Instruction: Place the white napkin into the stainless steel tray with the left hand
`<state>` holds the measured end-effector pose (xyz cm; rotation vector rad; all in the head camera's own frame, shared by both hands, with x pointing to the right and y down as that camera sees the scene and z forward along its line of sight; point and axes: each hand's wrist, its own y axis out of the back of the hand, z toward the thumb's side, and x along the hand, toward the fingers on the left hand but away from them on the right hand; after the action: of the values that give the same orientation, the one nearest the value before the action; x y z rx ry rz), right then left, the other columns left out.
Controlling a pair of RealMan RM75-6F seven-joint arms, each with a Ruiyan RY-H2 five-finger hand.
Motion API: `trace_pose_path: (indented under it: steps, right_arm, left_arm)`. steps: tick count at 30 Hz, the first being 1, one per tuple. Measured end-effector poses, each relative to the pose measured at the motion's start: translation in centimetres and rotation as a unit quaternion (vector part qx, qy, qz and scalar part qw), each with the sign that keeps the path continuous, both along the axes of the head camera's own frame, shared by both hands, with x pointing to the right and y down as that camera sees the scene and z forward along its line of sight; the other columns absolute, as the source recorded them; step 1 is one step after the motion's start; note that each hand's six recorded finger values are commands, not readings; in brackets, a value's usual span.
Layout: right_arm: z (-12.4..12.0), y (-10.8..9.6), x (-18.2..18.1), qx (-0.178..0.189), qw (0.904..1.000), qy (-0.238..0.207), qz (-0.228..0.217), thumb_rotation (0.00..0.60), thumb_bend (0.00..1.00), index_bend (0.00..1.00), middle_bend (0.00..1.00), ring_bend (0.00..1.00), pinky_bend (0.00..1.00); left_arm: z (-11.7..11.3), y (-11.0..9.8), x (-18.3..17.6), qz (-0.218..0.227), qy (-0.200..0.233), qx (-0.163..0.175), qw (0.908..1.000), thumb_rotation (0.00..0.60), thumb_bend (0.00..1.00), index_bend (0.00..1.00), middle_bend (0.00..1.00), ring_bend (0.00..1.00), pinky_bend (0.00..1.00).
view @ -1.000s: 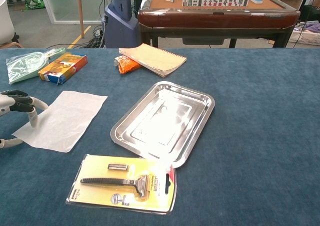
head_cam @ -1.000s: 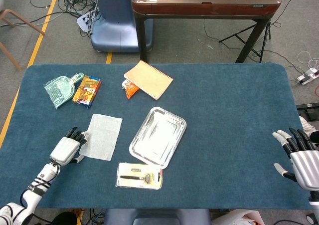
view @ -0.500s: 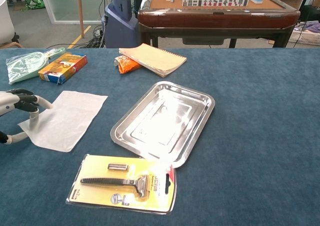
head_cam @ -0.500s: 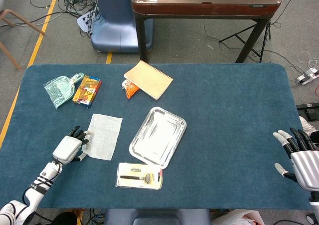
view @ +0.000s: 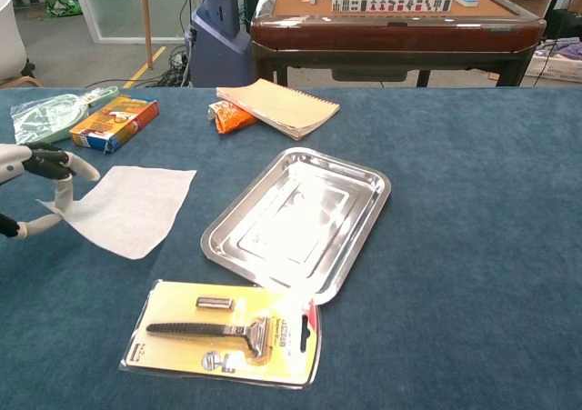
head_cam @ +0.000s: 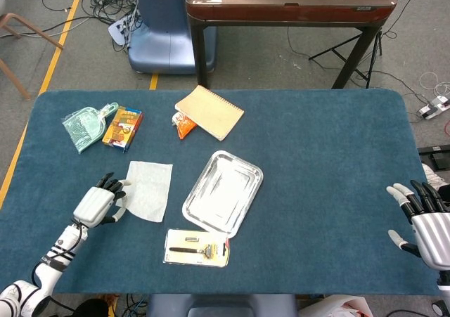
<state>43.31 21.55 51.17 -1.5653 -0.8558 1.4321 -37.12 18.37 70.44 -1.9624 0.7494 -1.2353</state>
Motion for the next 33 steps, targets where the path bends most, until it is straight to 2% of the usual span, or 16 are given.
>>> trace_pose_path:
  steps: [6,10,18,22,29,33]
  right_arm:
    - [0.0,0.1,0.0,0.001,1.0000,-0.001,0.001,0.600,0.20,0.16,0.17,0.05,0.09]
    - [-0.1,0.1,0.1,0.002,1.0000,-0.002,0.002,0.600,0.20,0.16,0.17,0.05,0.09]
    - [-0.2,0.3,0.3,0.005,1.0000,-0.003,0.006,0.600,0.20,0.16,0.17,0.05,0.09]
    - [-0.2,0.4,0.4,0.006,1.0000,-0.004,0.007,0.600,0.20,0.16,0.17,0.05,0.09]
    - [-0.2,0.5,0.4,0.006,0.9999,-0.003,0.008,0.600,0.20,0.16,0.17,0.05,0.09]
    - [-0.3,0.5,0.6,0.007,0.9999,-0.003,0.009,0.600,0.20,0.16,0.17,0.05,0.09]
  left_arm:
    - [-2.1,-2.0,2.3,-0.023,0.056,0.007,0.9981,0.600,0.39,0.58,0.23,0.21,0.05]
    - [-3.5,-3.1,4.6,-0.040,0.105,0.001,0.9936,0.600,0.39,0.58,0.24,0.21,0.05]
    - [-5.8,-4.3,10.7,-0.049,0.200,-0.024,0.9784,0.600,0.39,0.58,0.25,0.22,0.05]
    - [-6.3,-3.6,14.1,-0.036,0.236,-0.049,0.9698,0.600,0.39,0.58,0.25,0.22,0.05]
    - [-6.1,-0.8,20.1,0.012,0.278,-0.087,0.9565,0.600,0.39,0.58,0.26,0.22,0.05]
    - [-5.5,0.9,22.2,0.051,0.273,-0.093,0.9560,0.600,0.39,0.58,0.26,0.22,0.05]
